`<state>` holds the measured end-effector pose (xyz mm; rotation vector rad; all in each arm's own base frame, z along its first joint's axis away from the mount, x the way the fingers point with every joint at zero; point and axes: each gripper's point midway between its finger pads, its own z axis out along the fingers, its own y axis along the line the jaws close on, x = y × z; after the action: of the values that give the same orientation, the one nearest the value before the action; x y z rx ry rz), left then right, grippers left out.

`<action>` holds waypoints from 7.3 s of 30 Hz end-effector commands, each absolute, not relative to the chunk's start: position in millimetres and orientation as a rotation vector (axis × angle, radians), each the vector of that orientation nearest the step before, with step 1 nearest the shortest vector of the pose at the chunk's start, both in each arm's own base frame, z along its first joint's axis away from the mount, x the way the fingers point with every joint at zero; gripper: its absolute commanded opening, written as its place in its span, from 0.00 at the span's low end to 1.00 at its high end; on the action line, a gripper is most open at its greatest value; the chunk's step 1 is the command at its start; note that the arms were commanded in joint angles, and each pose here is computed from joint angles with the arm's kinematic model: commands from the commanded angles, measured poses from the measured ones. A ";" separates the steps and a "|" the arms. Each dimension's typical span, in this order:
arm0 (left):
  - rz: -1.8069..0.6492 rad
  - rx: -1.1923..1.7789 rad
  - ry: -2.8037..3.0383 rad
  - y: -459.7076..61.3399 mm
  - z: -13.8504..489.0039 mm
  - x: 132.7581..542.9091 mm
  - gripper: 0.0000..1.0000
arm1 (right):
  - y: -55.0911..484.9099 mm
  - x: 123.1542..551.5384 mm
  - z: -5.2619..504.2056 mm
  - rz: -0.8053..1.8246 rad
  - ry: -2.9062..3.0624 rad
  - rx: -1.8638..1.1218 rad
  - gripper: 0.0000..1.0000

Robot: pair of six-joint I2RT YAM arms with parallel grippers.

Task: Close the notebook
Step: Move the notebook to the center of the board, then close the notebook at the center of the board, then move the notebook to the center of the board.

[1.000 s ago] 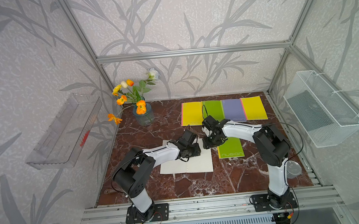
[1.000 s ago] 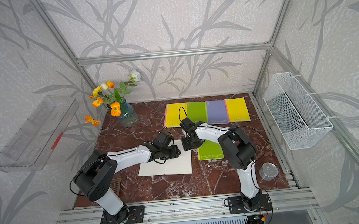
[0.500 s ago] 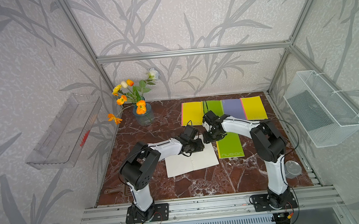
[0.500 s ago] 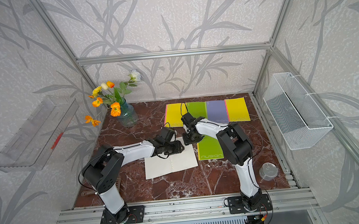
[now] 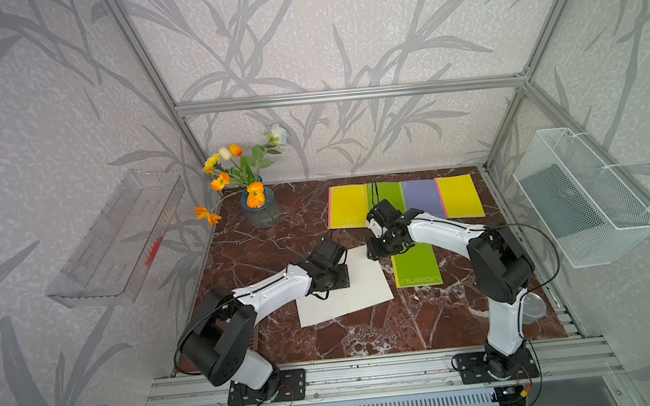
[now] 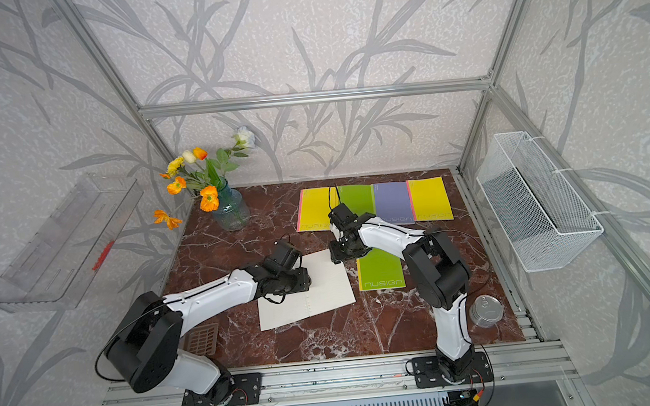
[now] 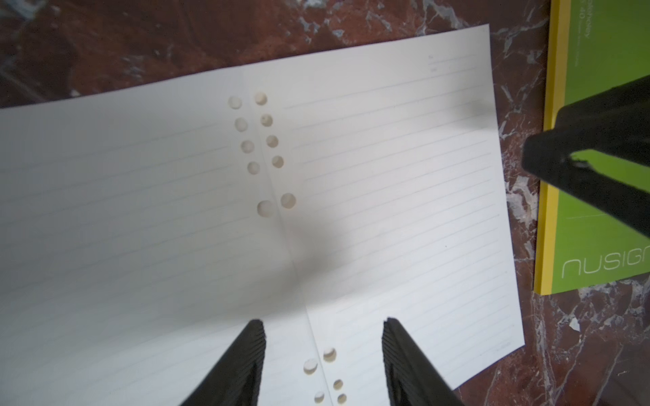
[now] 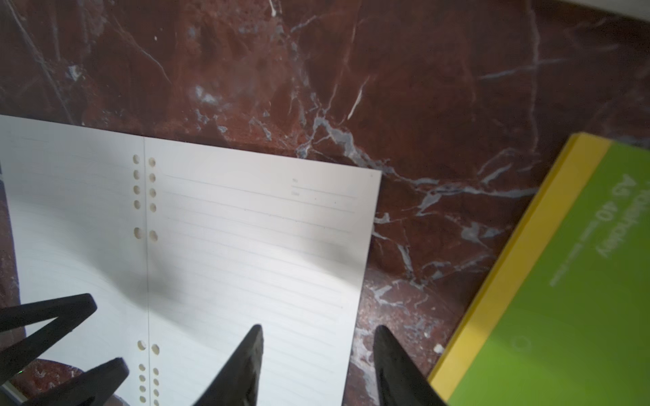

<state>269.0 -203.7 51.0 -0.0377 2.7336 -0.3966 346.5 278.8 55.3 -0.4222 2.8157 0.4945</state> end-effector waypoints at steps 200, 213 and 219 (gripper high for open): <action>-0.582 -0.091 2.710 -208.2 61.3 241.6 0.54 | 283.4 260.7 36.2 0.609 2.847 -0.513 0.42; -0.563 -0.084 2.779 -212.8 38.5 241.2 0.49 | 295.4 256.3 23.0 0.560 2.879 -0.570 0.39; -0.625 -0.077 2.799 -223.8 30.2 241.6 0.48 | 287.5 256.8 8.5 0.477 2.935 -0.530 0.37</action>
<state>239.6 -216.8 29.6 -0.0868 2.8047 -0.5811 261.2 297.1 24.6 -0.5404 2.8755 0.5695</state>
